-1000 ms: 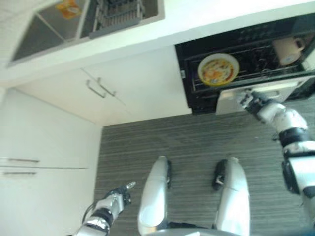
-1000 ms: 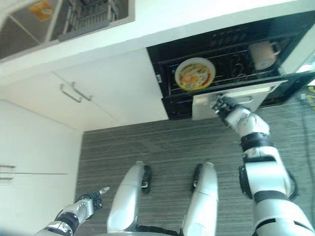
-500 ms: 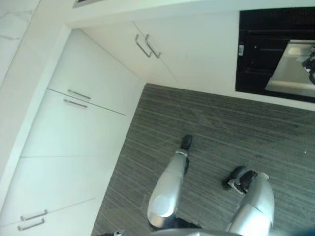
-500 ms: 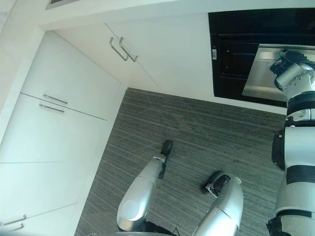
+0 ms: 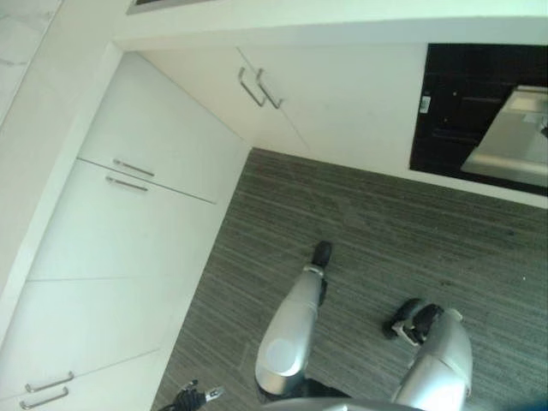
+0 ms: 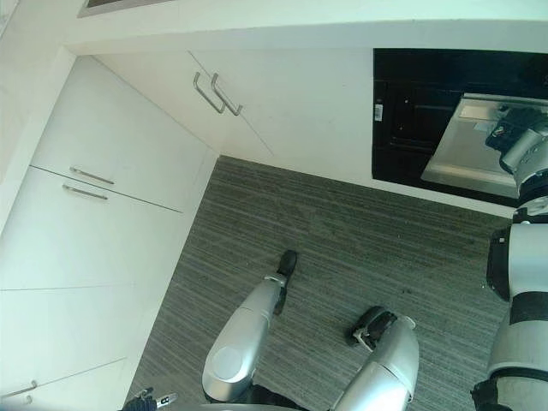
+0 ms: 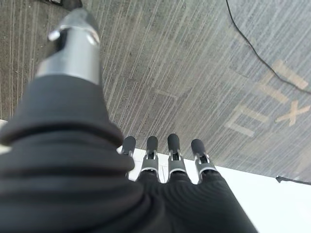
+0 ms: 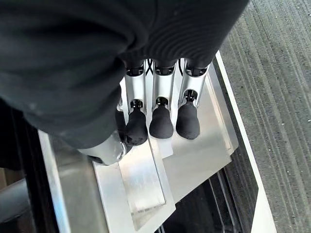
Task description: Place the dishes in the dishwasher.
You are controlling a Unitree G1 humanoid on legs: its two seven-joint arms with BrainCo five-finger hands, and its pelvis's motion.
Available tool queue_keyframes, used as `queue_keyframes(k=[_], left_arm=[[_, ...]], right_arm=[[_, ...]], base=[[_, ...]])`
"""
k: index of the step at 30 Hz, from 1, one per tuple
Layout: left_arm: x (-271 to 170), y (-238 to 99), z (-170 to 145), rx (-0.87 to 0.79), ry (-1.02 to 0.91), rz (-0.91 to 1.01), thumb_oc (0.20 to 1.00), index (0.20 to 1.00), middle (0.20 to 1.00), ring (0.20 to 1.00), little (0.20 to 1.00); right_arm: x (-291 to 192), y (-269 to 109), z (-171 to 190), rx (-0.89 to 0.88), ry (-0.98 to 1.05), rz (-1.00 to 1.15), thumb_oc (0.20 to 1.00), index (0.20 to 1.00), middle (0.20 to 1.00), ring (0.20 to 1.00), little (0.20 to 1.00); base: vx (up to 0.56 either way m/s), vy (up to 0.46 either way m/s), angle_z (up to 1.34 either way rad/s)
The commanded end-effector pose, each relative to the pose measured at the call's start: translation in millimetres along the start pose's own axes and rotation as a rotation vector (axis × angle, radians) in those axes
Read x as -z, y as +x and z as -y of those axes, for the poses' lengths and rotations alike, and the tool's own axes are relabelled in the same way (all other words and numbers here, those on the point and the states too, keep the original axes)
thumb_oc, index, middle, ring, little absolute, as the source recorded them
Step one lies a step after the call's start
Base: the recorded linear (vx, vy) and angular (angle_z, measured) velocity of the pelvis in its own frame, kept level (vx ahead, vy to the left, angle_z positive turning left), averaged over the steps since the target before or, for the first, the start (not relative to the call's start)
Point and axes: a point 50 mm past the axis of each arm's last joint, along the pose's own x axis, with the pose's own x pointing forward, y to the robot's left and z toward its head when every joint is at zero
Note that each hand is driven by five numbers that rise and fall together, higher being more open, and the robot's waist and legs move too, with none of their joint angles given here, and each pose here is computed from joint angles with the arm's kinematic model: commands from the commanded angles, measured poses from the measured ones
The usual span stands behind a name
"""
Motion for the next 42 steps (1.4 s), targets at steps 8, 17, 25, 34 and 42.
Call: queue_keyframes(k=[8, 17, 25, 34, 42], left_arm=[[15.0, -3.9, -28.2, -0.043, -0.022, -0.039, 1.0, 1.0, 1.0, 1.0, 1.0], [-112.2, 0.4, -48.4, -0.094, -0.439, 0.275, 1.0, 1.0, 1.0, 1.0, 1.0], [-176.2, -11.6, -24.1, 0.07, -0.422, 0.428, 1.0, 1.0, 1.0, 1.0, 1.0], [-89.3, -0.5, -22.7, 0.286, -0.263, 0.392, 1.0, 1.0, 1.0, 1.0, 1.0], [-54.9, 8.1, 0.3, 0.313, -0.329, 0.203, 1.0, 1.0, 1.0, 1.0, 1.0]], right_arm=[[-36.6, -34.7, -43.6, -0.477, -0.266, 0.479, 1.0, 1.0, 1.0, 1.0, 1.0], [83.1, -36.6, -41.7, -0.665, -0.112, 0.255, 1.0, 1.0, 1.0, 1.0, 1.0], [232.3, -52.8, -14.7, -0.623, -0.079, -0.074, 1.0, 1.0, 1.0, 1.0, 1.0], [394.6, -116.6, 65.7, -0.475, -0.177, -0.559, 1.0, 1.0, 1.0, 1.0, 1.0], [433.0, -147.8, 79.9, -0.38, -0.248, -0.774, 1.0, 1.0, 1.0, 1.0, 1.0]], base=[[0.02, 0.209, -0.02], [-0.09, 0.254, -0.38], [-0.02, 0.107, -0.1], [0.14, -0.137, 0.67], [0.06, -0.107, 0.1]])
